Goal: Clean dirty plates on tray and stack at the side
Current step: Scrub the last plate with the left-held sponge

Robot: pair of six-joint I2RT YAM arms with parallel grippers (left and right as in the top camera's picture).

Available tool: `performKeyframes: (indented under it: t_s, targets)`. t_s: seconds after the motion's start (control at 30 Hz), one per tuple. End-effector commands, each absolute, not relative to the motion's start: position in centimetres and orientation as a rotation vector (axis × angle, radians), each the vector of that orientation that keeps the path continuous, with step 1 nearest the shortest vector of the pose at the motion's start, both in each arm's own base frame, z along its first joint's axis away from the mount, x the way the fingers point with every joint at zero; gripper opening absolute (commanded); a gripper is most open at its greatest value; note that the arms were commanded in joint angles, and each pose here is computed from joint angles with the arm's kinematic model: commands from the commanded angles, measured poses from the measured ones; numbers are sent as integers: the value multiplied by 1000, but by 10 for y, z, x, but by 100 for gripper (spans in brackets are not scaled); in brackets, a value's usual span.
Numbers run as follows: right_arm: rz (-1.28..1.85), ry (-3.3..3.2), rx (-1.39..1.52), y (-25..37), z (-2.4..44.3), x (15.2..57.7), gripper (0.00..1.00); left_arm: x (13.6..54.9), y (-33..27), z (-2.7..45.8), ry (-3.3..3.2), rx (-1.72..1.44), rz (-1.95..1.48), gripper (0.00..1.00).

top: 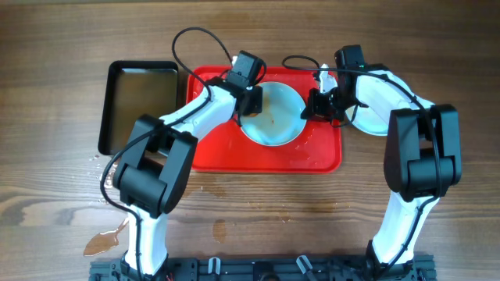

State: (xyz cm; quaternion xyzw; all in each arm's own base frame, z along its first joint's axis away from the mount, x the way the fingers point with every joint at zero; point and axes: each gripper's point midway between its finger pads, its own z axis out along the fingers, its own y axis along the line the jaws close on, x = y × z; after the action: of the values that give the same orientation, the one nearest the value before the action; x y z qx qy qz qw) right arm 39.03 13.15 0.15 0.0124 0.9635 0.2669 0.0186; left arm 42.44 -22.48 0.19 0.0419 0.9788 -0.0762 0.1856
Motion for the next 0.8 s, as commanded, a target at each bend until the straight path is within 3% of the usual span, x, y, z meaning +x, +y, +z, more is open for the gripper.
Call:
performKeyframes:
  t_s: [0.0,0.07,0.17,0.33,0.43,0.57,0.67,0.77]
  targets:
    - [860,3008,7,136,-6,384,4,336,-224,-63,3118,306,-390,4]
    - [860,3007,0,136,-6,384,4,315,-246,-54,3128,484,-621,4]
    - [859,3006,-17,137,-6,383,4,320,-255,-52,3055,603,-675,4]
    - [852,3009,-17,136,-7,383,4,363,-277,-43,2803,700,-713,4]
    - [842,3019,-13,135,-7,382,4,405,-264,-42,2691,628,-475,4]
    - [842,3019,-14,135,-7,382,4,440,-213,-43,2678,150,-105,4]
    - [836,3019,-18,135,-8,382,4,414,-187,-56,2804,-17,10,4]
    - [836,3018,-18,135,-8,382,4,365,-191,-67,3026,101,-66,4]
